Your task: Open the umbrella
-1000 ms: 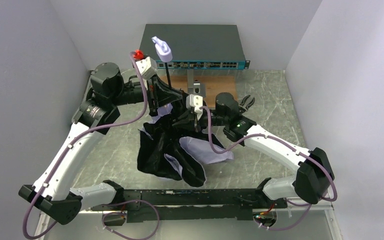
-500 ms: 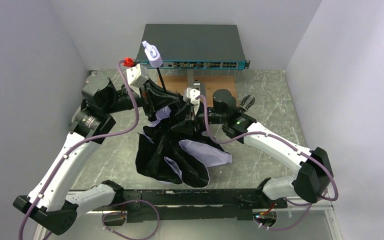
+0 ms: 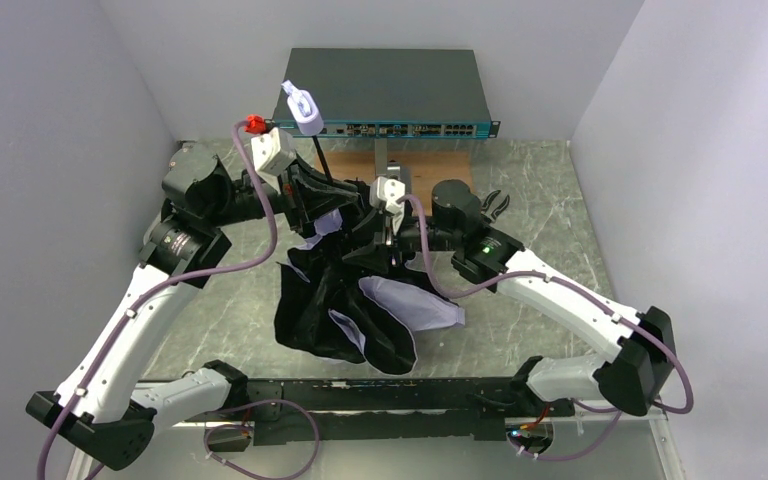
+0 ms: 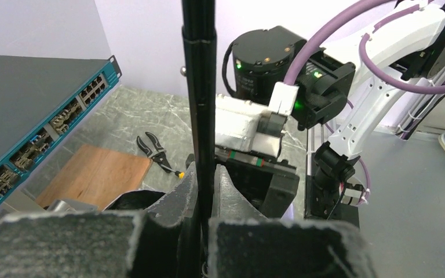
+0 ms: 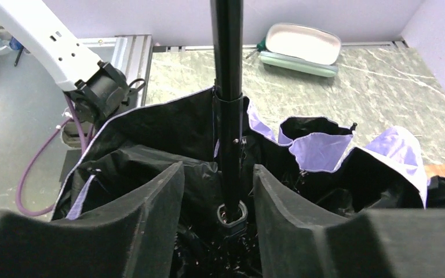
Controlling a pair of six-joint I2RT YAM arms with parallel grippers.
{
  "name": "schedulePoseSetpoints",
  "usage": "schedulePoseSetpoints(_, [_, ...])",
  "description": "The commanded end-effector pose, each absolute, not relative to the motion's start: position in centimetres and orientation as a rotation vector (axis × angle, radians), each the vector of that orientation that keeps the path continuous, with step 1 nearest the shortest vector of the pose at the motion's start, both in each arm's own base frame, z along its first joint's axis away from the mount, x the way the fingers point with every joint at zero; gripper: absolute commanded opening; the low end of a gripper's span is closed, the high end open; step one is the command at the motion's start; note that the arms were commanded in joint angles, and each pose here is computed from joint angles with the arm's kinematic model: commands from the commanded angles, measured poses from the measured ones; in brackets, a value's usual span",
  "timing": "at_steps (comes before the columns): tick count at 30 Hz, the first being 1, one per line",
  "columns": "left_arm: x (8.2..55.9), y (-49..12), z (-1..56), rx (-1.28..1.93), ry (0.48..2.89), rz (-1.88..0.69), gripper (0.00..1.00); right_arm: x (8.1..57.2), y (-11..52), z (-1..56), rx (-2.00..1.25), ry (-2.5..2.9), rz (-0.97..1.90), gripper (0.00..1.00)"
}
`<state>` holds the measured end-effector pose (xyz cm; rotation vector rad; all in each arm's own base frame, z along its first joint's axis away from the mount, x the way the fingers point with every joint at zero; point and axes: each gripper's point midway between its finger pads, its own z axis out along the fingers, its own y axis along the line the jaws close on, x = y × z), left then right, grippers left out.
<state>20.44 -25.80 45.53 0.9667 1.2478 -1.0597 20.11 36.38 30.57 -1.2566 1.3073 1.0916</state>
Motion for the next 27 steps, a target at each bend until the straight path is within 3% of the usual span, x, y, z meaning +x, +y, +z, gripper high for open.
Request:
schedulePoseSetpoints(1, [19.7, -25.5, 48.9, 0.983, 1.116, -1.016, 0.00, 20.1, 35.5, 32.9, -1.234, 1.255, 1.037, 0.46])
schedulePoseSetpoints(7, [19.9, -26.0, 48.9, 0.994, 1.120, -1.051, 0.00, 21.0, 36.5, 33.0, -1.215, 1.247, 1.048, 0.45])
schedulePoseSetpoints(16, [20.2, -26.0, 48.5, 0.998, 1.150, -1.047, 0.00, 21.1, 36.6, 33.1, -1.211, 1.262, 1.052, 0.00])
schedulePoseSetpoints(19, [20.3, -26.0, 47.7, 1.002, 1.179, -1.043, 0.00, 20.9, 36.3, 34.4, -1.186, 1.253, 1.059, 0.00])
schedulePoseSetpoints(21, [20.4, -26.0, 47.4, 0.999, 1.191, -1.039, 0.00, 20.9, 36.2, 35.2, -1.166, 1.252, 1.066, 0.10])
schedulePoseSetpoints(22, [20.5, -26.0, 47.3, 0.996, 1.193, -1.036, 0.00, 20.9, 36.2, 35.4, -1.161, 1.252, 1.065, 0.11])
schedulePoseSetpoints(23, [20.6, -26.0, 47.3, 0.995, 1.191, -1.033, 0.00, 20.9, 36.2, 35.6, -1.160, 1.248, 1.061, 0.00])
schedulePoseSetpoints(24, [20.5, -25.9, 47.4, 0.996, 1.186, -1.032, 0.00, 21.0, 36.1, 35.5, -1.159, 1.249, 1.054, 0.00])
schedulePoseSetpoints(25, [20.6, -25.9, 47.5, 0.996, 1.185, -1.028, 0.04, 21.0, 36.0, 35.4, -1.156, 1.252, 1.050, 0.00])
schedulePoseSetpoints(27, [20.7, -25.6, 48.0, 0.991, 1.183, -0.999, 0.46, 22.2, 35.0, 35.5, -1.094, 1.296, 1.025, 0.00])
